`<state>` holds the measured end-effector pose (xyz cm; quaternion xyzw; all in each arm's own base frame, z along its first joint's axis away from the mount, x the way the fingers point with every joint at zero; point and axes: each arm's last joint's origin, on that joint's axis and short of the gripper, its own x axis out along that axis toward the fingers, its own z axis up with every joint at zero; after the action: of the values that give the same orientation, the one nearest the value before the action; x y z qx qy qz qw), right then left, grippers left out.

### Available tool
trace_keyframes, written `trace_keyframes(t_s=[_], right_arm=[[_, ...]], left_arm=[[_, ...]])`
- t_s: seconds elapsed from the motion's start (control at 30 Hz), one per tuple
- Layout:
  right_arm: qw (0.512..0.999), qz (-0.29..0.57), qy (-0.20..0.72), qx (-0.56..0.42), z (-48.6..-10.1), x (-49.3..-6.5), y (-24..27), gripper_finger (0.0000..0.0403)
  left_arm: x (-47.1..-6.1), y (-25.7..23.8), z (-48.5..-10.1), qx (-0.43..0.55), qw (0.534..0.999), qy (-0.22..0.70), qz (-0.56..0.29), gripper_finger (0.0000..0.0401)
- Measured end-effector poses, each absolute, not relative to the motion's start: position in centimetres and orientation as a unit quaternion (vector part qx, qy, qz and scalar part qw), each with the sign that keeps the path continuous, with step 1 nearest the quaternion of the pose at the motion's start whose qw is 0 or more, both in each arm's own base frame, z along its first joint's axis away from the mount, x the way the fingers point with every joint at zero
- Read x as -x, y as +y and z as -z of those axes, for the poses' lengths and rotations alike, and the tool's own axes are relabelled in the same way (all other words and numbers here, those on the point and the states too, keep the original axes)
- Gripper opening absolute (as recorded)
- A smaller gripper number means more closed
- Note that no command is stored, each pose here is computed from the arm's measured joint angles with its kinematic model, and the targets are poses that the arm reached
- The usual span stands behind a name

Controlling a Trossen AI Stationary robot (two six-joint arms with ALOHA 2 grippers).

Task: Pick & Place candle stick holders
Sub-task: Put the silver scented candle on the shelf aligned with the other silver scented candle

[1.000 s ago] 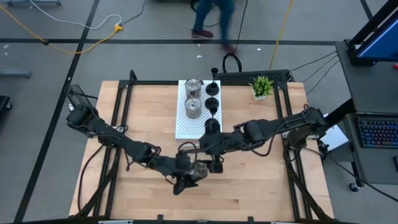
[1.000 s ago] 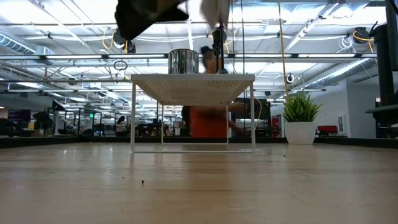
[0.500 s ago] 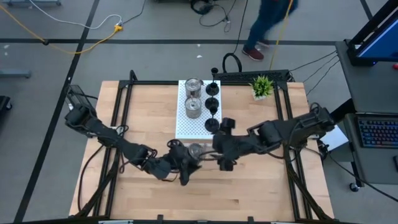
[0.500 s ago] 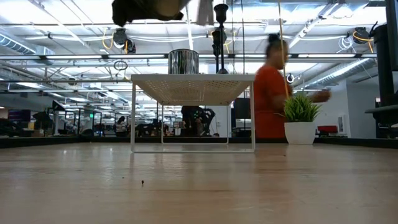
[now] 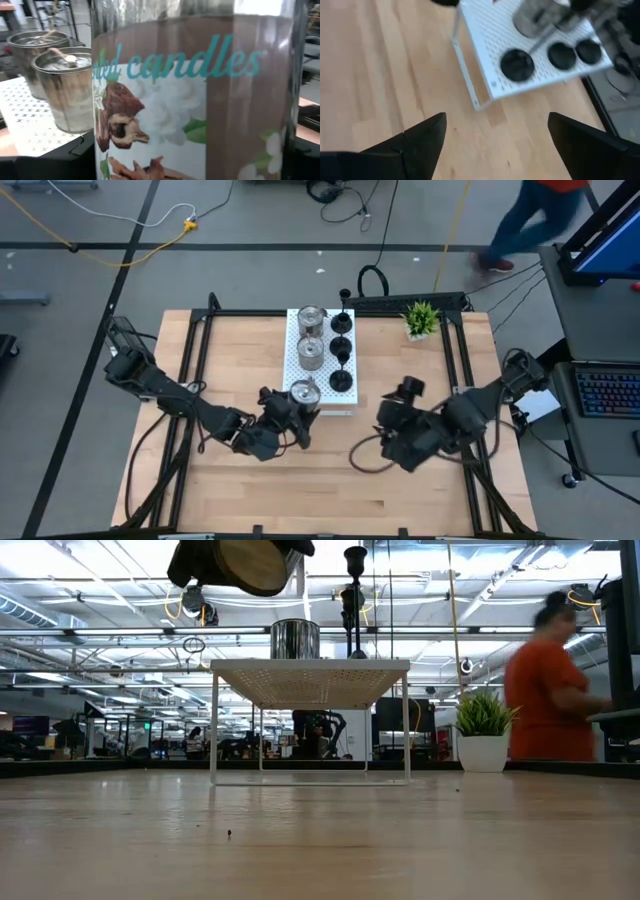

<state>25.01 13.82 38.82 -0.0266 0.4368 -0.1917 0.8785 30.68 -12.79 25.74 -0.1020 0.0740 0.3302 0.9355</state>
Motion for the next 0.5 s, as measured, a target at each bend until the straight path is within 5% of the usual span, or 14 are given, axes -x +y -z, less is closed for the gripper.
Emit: trace_keyframes(t_s=[0.23,0.5], right_arm=[[0.860,0.245,0.449,0.001,-35.6,-22.0,15.2,0.0305],[0.843,0.250,0.472,-0.061,-31.8,-19.0,15.0,0.0147]], left_arm=[[-31.1,-11.6,-25.7,0.112,0.927,0.067,-0.352,0.0350],[-31.6,-10.0,-25.7,0.108,0.909,0.052,-0.400,0.0350]])
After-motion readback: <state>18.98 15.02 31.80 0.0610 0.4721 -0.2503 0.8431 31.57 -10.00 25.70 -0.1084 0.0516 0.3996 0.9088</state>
